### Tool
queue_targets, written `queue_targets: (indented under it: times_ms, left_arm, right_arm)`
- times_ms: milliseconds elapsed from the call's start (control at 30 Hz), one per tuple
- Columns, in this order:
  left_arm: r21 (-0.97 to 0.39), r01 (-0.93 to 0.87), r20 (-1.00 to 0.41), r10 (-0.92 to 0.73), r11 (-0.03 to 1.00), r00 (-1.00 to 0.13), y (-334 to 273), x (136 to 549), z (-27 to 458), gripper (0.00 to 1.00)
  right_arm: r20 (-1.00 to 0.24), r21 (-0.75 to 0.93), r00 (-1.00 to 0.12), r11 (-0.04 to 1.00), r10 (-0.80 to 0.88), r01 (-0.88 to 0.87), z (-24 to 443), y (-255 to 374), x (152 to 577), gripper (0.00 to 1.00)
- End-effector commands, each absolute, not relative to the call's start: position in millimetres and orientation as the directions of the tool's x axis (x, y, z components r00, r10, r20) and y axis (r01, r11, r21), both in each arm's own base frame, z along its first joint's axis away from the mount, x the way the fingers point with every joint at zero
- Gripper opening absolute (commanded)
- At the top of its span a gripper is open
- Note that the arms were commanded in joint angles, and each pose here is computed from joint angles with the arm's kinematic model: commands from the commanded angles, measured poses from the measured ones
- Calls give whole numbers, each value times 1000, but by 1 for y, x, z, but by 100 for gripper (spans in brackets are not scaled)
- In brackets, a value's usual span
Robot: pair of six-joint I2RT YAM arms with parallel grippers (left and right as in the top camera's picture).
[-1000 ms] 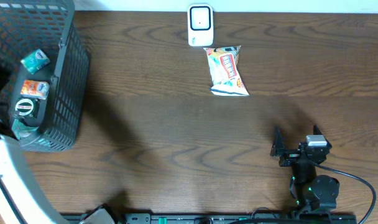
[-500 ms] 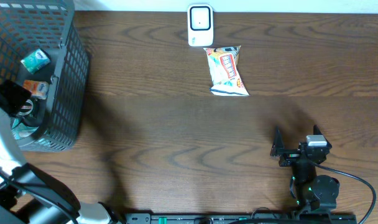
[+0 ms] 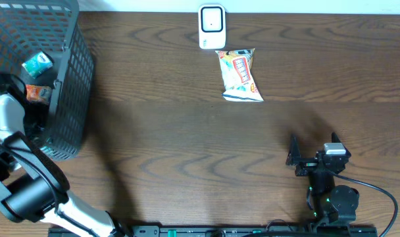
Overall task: Scan the item barcode
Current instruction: 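Reach the left gripper into the basket and grasp the green tissue pack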
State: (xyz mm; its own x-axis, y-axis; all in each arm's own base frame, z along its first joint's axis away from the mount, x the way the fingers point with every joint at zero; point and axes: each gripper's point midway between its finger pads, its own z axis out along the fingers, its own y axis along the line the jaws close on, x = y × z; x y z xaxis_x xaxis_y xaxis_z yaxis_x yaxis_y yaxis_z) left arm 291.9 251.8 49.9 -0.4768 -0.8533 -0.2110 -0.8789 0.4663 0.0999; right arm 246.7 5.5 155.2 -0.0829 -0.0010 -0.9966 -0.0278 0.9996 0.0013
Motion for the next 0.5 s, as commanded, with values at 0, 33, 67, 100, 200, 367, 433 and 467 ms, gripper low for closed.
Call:
queue_targets:
  times_ms: [0, 33, 67, 100, 200, 367, 433, 467]
  left_arm:
    - [120, -904, -212, -879, 410, -427, 261, 285, 45, 98]
    - [122, -904, -209, -880, 410, -427, 261, 285, 43, 98]
    - [124, -904, -206, -880, 410, -427, 261, 285, 41, 96]
    - [127, -903, -199, -881, 411, -429, 261, 284, 38, 66]
    - [141, -899, -173, -884, 414, -434, 256, 279, 28, 52]
    - [144, -898, -167, -884, 416, -437, 256, 278, 26, 27]
    - [132, -901, -186, -882, 414, -433, 258, 281, 38, 8]
    - [118, -902, -198, -881, 414, -430, 259, 284, 46, 8]
  right_arm:
    - [-996, 15, -87, 1000, 13, -21, 154, 5, 247, 99]
    - [-996, 15, -87, 1000, 13, -21, 154, 5, 247, 99]
    - [-996, 15, -87, 1000, 13, -21, 154, 5, 247, 99]
    - [-996, 15, -87, 1000, 13, -21, 154, 5, 247, 99]
    - [-996, 15, -87, 1000, 13, -21, 154, 5, 247, 99]
    - [-996, 15, -87, 1000, 13, -21, 154, 5, 247, 99]
    - [-996, 15, -88, 1000, 13, -21, 154, 5, 247, 99]
    - [-996, 15, -88, 1000, 13, -21, 154, 5, 247, 99]
